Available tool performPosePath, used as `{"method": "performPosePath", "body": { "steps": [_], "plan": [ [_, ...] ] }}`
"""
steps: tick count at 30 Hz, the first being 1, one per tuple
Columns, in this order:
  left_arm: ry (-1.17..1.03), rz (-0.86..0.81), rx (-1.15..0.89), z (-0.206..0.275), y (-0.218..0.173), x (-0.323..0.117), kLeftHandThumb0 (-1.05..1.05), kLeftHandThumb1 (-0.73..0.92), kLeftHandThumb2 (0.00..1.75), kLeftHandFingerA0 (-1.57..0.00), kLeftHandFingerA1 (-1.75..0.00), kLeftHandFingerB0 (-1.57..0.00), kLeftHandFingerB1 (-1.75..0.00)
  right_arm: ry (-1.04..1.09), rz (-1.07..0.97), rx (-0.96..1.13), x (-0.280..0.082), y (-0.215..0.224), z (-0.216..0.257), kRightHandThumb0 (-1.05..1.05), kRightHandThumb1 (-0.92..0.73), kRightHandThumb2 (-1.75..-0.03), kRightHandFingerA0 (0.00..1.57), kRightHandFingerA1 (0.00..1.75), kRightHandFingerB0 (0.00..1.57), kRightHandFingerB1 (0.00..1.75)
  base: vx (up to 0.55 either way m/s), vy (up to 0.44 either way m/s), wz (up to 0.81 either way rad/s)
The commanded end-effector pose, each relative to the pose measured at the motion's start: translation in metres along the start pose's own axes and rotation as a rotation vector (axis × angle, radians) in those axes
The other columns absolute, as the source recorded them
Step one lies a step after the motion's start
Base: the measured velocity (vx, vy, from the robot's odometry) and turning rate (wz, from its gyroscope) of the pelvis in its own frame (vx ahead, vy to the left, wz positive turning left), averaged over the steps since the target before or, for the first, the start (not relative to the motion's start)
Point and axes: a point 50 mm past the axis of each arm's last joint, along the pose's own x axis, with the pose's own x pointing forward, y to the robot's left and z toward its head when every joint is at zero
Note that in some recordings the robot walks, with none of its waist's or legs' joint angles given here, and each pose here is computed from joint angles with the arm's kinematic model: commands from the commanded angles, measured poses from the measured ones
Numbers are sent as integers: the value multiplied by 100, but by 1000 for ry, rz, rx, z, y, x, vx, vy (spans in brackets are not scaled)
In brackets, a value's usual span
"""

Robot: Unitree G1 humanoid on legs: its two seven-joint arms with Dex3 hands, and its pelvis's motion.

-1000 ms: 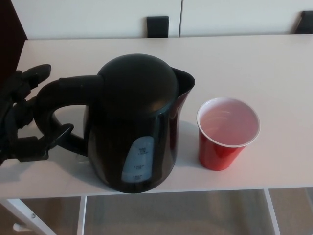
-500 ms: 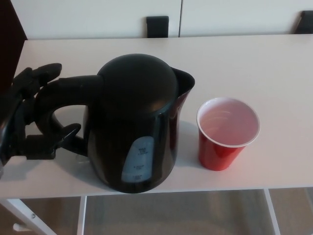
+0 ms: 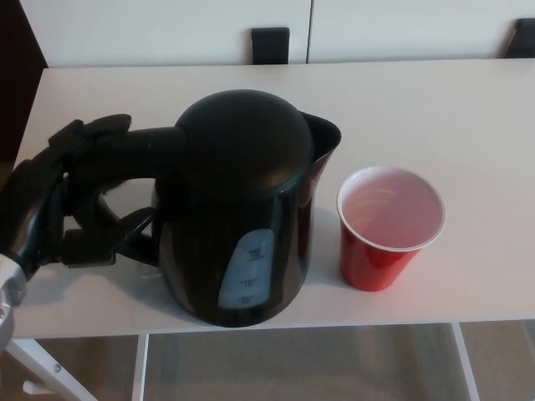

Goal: The robot walk towards a table in front and uses its left hand to pick up the pot from the base and pour water to the cup on the right hand side

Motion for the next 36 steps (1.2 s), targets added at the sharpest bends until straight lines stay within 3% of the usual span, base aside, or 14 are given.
{"method": "performPosePath", "body": {
  "steps": [1, 4, 5, 6, 7, 8, 15, 17, 26, 33, 36],
  "plan": [
    [-40, 63, 36, -2, 3, 7, -27, 83, 64, -121, -122, -68, -42, 14, -13, -18, -2, -6, -2, -39, -65, -59, 73, 55, 50, 44, 0, 0, 0],
    [-61, 59, 21, -5, 4, 9, -26, 81, 64, -118, -125, -81, -47, 16, -11, -18, -1, -7, -1, -38, -66, -59, 72, 54, 50, 44, 0, 0, 0],
    [-62, 58, 15, -6, 4, 11, -18, 82, 64, -110, -125, -92, -75, 13, -11, -16, -1, -7, -1, -39, -66, -59, 72, 55, 49, 44, 0, 0, 0],
    [-62, 58, 9, -7, 4, 12, -18, 82, 64, -110, -125, -92, -75, 9, -11, -13, -1, -7, 0, -39, -66, -59, 72, 55, 49, 44, 0, 0, 0],
    [-58, 46, 15, -8, 3, 12, -13, 83, 67, -106, -126, -84, -99, 8, -12, -15, -1, -7, 0, -39, -66, -59, 73, 54, 51, 44, 0, 0, 0],
    [-54, 42, 18, -9, 2, 12, -11, 81, 68, -105, -125, -83, -102, 7, -13, -16, -1, -7, 0, -39, -66, -59, 73, 54, 51, 44, 0, 0, 0],
    [-51, 12, -17, -10, -3, 12, -12, 79, 71, -105, -135, -79, -106, -7, -9, -23, 0, -8, 4, -40, -67, -59, 72, 54, 50, 45, 0, 0, 0],
    [-49, 8, 4, -10, -3, 11, -14, 78, 75, -98, -140, -79, -105, -8, -9, -26, 1, -8, 5, -39, -67, -59, 72, 52, 50, 44, 0, 0, 0],
    [-61, 9, -42, -7, -5, 13, -15, 80, 71, -97, -142, -82, -105, -12, -7, -3, 3, -9, 9, -38, -66, -59, 71, 55, 50, 45, 0, 0, 0],
    [-143, 75, -140, 15, 4, 19, -16, 82, 64, -96, -145, -83, -109, -20, 2, -25, 3, -9, 11, -39, -68, -59, 73, 55, 50, 46, 0, 0, 0],
    [-200, 87, -149, 32, 12, 26, -15, 81, 71, -94, -151, -79, -111, -24, 4, -32, 3, -10, 13, -39, -68, -60, 73, 55, 49, 45, 0, 0, 0]
  ]
}}
